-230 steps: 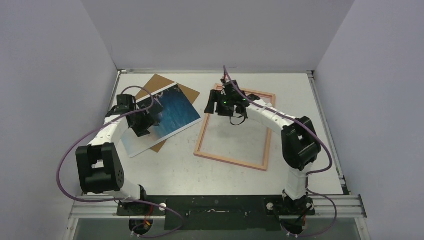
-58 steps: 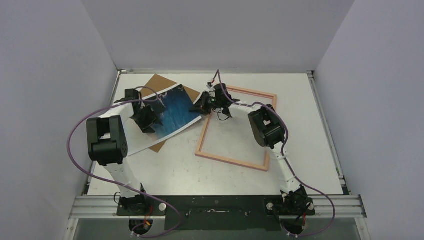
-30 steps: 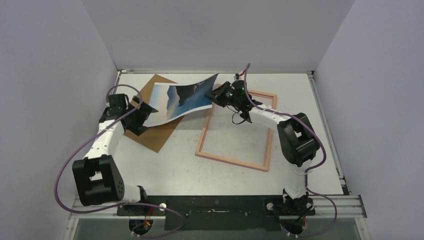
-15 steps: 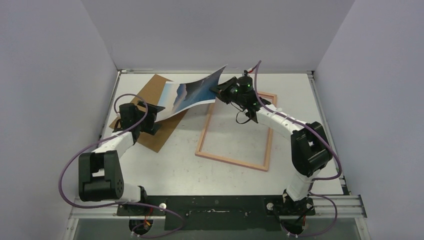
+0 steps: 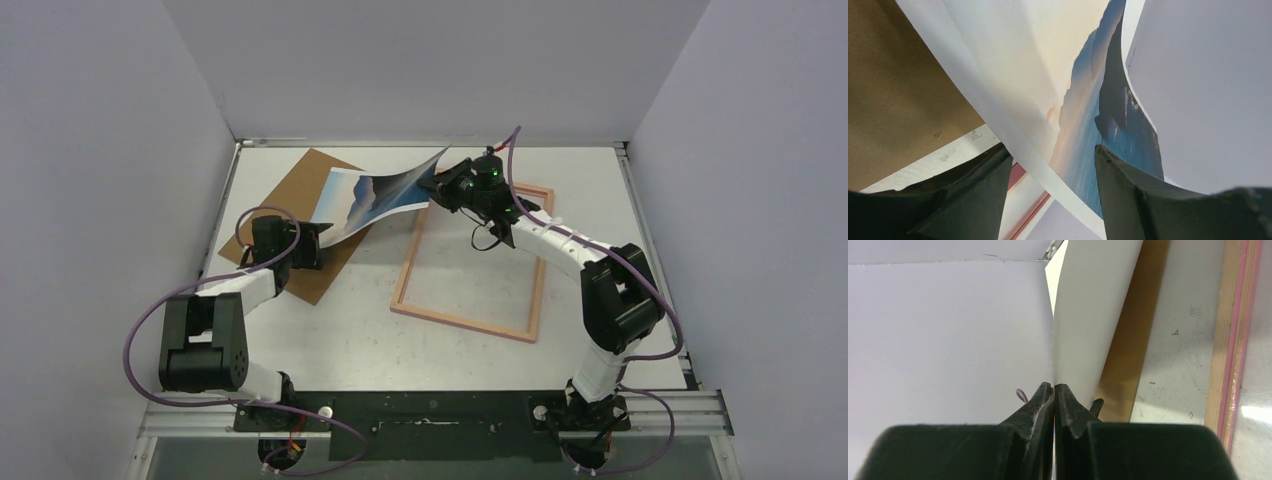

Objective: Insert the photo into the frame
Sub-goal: Pick up the photo at the center of the board.

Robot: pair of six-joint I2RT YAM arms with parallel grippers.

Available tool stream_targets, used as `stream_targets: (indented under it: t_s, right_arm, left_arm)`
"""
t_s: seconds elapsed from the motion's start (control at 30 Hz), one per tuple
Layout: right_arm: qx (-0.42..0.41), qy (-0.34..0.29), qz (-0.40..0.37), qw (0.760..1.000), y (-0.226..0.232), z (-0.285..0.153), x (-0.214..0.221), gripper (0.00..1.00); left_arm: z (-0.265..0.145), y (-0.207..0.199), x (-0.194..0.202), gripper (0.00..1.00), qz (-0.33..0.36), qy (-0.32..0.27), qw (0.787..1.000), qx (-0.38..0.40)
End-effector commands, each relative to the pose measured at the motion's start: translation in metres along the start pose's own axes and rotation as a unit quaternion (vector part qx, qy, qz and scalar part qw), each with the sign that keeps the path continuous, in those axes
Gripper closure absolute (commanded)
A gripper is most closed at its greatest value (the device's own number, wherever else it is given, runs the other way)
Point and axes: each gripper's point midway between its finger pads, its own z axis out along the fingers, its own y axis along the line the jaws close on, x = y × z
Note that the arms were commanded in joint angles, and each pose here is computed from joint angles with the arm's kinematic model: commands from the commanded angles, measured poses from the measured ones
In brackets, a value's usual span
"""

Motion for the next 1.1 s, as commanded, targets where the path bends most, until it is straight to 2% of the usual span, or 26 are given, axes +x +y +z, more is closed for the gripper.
stream_targets:
  t_s: [0.0, 0.07, 0.23, 0.4, 0.77, 1.07]
  right_arm:
    - [-0.04, 0.004, 0.005, 0.999, 0.028, -0.009, 0.002, 1.0]
    - [-0.039, 0.005, 0.008, 0.999, 0.027, -0.009, 0.003, 1.0]
    - [-0.05, 0.004, 0.008, 0.999, 0.032, -0.008, 0.003, 1.0]
    - [-0.05, 0.011, 0.012, 0.999, 0.029, -0.006, 0.006, 1.0]
    - [-0.015, 0.01, -0.01, 1.0, 0.008, -0.011, 0.006, 1.0]
    - [0.018, 0.011, -0.026, 0.999, -0.009, -0.016, 0.006, 1.0]
  left_arm:
    - [-0.003, -0.015, -0.006, 0.43, -0.038, -0.025, 0.998, 0.034]
    - [0.001, -0.019, -0.003, 0.45, -0.044, -0.018, 0.998, 0.045]
    - [0.015, -0.02, 0.002, 0.58, -0.073, 0.009, 0.996, 0.05]
    - [0.02, -0.017, 0.012, 0.63, -0.082, 0.017, 0.995, 0.046]
    - [0.018, -0.024, 0.008, 0.82, -0.056, 0.017, 0.997, 0.046]
    - [0.011, -0.024, -0.002, 1.0, -0.022, -0.018, 0.999, 0.046]
